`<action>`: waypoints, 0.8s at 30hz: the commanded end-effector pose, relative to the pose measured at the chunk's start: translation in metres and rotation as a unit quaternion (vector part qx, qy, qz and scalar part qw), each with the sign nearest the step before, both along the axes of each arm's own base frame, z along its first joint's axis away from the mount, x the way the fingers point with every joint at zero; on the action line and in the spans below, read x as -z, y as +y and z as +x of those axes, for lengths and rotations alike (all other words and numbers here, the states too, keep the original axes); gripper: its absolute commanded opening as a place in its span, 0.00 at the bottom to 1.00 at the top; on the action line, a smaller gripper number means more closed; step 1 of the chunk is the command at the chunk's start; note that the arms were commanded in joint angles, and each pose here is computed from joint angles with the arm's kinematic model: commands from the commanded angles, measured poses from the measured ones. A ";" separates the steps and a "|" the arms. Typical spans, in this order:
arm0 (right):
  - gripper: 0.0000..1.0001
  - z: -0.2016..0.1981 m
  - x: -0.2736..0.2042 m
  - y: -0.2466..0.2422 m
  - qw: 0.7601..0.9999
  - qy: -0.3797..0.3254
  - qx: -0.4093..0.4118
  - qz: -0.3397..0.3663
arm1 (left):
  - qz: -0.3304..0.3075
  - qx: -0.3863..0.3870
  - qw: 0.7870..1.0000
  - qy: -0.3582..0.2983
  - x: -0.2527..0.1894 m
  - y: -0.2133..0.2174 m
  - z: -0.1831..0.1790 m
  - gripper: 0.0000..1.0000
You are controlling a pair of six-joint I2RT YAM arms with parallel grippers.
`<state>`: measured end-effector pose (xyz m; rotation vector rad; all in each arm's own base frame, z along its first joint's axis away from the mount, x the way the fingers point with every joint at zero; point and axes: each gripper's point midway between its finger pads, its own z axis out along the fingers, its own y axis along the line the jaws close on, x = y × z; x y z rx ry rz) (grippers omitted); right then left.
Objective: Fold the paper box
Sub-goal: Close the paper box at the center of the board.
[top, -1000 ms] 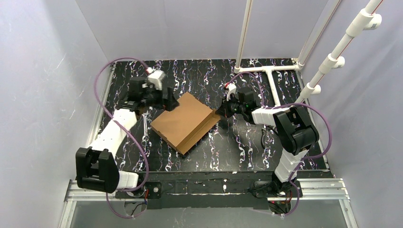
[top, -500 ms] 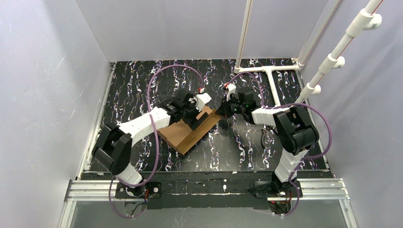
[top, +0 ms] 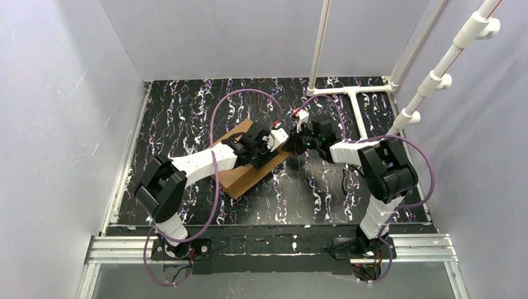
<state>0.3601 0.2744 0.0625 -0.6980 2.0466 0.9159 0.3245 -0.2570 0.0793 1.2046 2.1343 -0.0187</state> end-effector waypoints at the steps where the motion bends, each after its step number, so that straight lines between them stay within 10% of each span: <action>1: 0.01 -0.005 -0.009 0.001 0.999 -0.026 -0.017 0.005 | 0.001 -0.025 0.999 -0.023 -0.008 0.002 0.012 0.51; 24: 0.01 -0.023 0.000 -0.013 1.000 -0.006 0.015 0.002 | -0.006 -0.089 0.995 0.036 0.014 0.000 0.007 0.34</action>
